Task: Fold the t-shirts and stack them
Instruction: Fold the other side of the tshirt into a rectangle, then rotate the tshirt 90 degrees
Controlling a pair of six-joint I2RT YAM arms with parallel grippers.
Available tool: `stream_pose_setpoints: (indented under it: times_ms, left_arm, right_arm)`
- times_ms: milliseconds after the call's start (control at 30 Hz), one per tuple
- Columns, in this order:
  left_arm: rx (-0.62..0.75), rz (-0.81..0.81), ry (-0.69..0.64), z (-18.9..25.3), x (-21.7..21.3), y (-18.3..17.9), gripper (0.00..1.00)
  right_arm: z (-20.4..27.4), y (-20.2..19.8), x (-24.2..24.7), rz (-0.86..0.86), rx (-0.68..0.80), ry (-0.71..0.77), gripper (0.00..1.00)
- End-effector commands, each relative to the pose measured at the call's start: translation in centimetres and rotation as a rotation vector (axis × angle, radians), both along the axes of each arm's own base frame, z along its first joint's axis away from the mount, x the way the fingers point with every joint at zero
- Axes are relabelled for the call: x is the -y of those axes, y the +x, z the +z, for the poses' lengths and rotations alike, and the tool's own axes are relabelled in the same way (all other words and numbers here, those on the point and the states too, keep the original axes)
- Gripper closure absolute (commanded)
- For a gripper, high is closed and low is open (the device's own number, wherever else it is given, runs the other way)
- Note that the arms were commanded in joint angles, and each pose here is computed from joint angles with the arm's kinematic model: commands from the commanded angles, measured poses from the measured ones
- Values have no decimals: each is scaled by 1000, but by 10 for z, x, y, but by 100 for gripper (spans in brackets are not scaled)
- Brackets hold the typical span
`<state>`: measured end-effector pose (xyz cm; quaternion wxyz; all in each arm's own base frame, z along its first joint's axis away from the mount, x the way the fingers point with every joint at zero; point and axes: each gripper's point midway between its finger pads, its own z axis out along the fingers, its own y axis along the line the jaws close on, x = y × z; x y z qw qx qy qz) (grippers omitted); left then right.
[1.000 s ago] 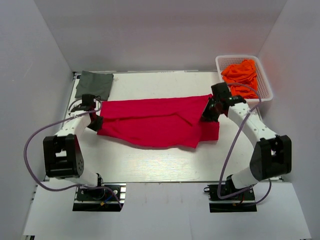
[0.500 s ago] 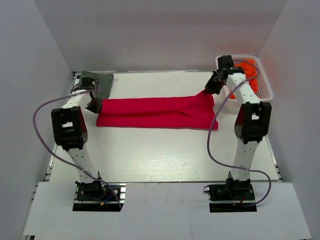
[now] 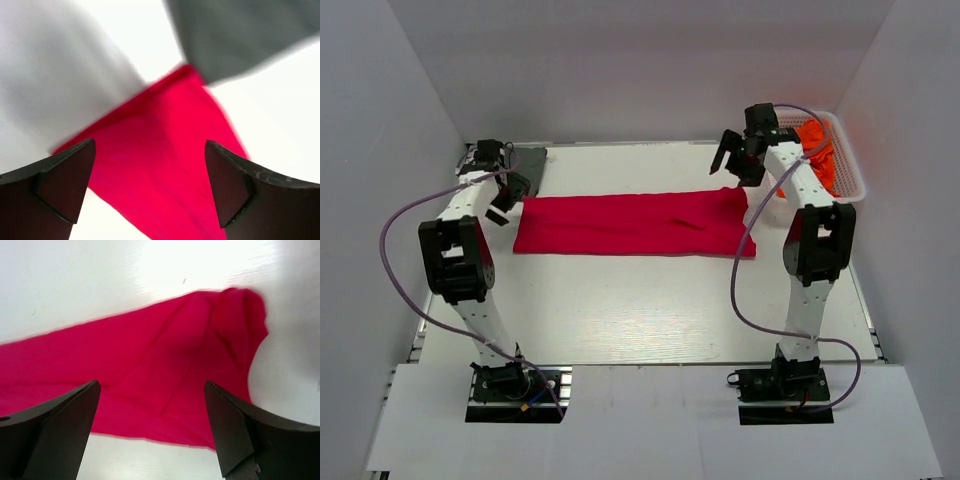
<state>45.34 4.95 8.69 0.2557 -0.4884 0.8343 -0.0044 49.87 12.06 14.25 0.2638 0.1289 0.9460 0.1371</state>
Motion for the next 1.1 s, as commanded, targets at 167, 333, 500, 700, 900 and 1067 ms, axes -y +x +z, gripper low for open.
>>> stream_pose_setpoints:
  times_ms: [167,333,500,700,900,1067]
  left_arm:
    - [264,-416,-139,38,90,52,0]
    - [90,-503,-98,-25,131,64,0]
    - [-146,-445,-15,-70,108,17,0]
    - [-437,-496,-81,-103,123,-156,0]
    - [-472,-963,-513,-53,261,-291,0]
    - [-219,-1487,-701,18,346,-298,0]
  right_arm:
    - [-15,-66,-46,128,-28,-3,10]
    - [-68,-99,-38,1,-170,23,10]
    - [-99,-95,-27,-41,-257,-51,10]
    - [-131,-50,-58,-1,-272,21,10]
    - [-88,73,-177,346,117,259,10]
    - [-21,99,-206,450,394,430,10]
